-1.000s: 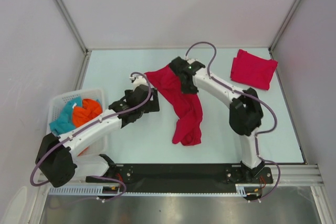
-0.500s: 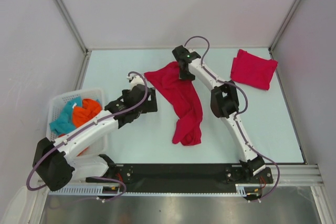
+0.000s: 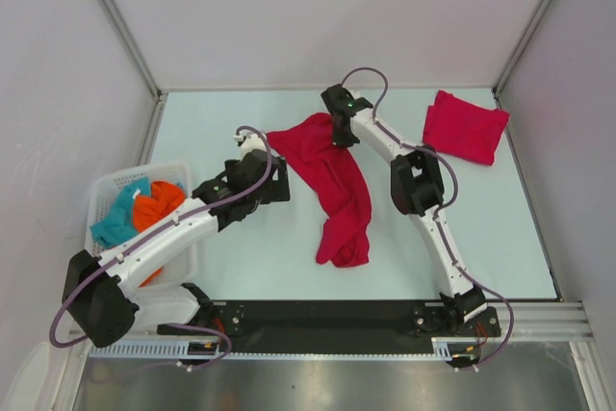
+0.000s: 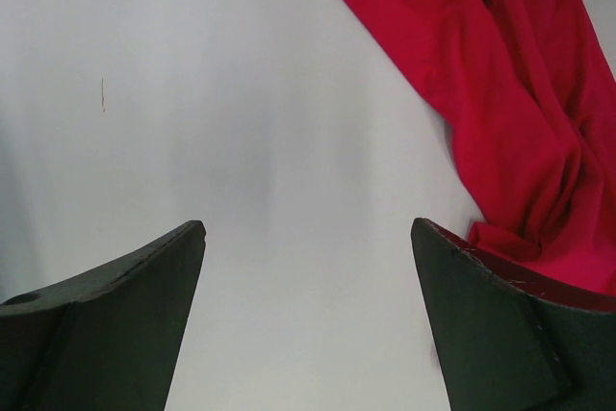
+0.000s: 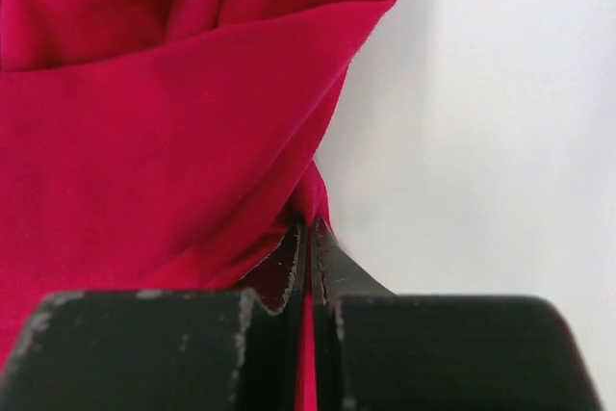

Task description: Fold and stack the t-shirts

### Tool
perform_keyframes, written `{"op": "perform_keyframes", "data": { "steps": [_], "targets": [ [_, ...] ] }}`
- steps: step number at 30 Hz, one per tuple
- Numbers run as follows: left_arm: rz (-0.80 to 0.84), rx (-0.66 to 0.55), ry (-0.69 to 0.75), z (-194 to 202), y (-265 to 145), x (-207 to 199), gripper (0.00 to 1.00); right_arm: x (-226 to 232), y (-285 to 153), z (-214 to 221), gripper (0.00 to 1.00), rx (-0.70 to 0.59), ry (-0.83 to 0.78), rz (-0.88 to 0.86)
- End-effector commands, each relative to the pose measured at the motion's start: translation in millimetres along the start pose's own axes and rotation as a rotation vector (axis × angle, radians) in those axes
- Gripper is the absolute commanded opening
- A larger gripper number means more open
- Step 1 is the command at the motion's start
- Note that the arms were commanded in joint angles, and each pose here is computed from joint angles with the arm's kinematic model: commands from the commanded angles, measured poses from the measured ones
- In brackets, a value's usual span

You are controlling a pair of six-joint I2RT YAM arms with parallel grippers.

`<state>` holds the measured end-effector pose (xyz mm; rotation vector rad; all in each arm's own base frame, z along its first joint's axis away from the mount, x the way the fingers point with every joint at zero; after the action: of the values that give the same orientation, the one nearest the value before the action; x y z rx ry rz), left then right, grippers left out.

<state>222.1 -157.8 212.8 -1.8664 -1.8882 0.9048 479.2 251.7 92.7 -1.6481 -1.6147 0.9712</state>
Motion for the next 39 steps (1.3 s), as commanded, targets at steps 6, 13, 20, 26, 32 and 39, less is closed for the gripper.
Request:
{"op": "perform_keyframes", "data": {
  "steps": [6,13,20,26,32,39],
  "targets": [
    [0.001,-0.034,0.010,-12,-6,0,0.94,-70,-2,-14,0.00,-0.052,0.120,0.274],
    [0.000,-0.030,0.015,-8,-5,3,0.94,-113,-4,-22,0.00,-0.087,0.219,0.419],
    [0.009,-0.023,0.015,-4,-3,3,0.94,-126,8,-36,0.04,-0.055,0.198,0.352],
    [0.032,-0.003,0.011,0,4,-2,0.94,-88,-50,-42,0.30,-0.117,0.075,0.324],
    [0.059,0.013,-0.001,3,5,-6,0.94,-47,-133,-23,0.38,-0.142,0.026,0.182],
    [0.057,0.003,-0.008,1,-3,-1,0.94,-46,-189,77,0.37,-0.059,0.038,0.176]
  ]
}}
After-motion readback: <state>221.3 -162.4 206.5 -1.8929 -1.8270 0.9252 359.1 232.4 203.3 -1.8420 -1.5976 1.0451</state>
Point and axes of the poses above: each gripper's point midway between its finger pads, its own y axis out along the fingers, its own x axis along the line the jaws close on, z = x × y, the point moved 8 cm from there along -y, back along the fingers, and after that the axes turned 7 degrees about -y, right-handed, at the moved point
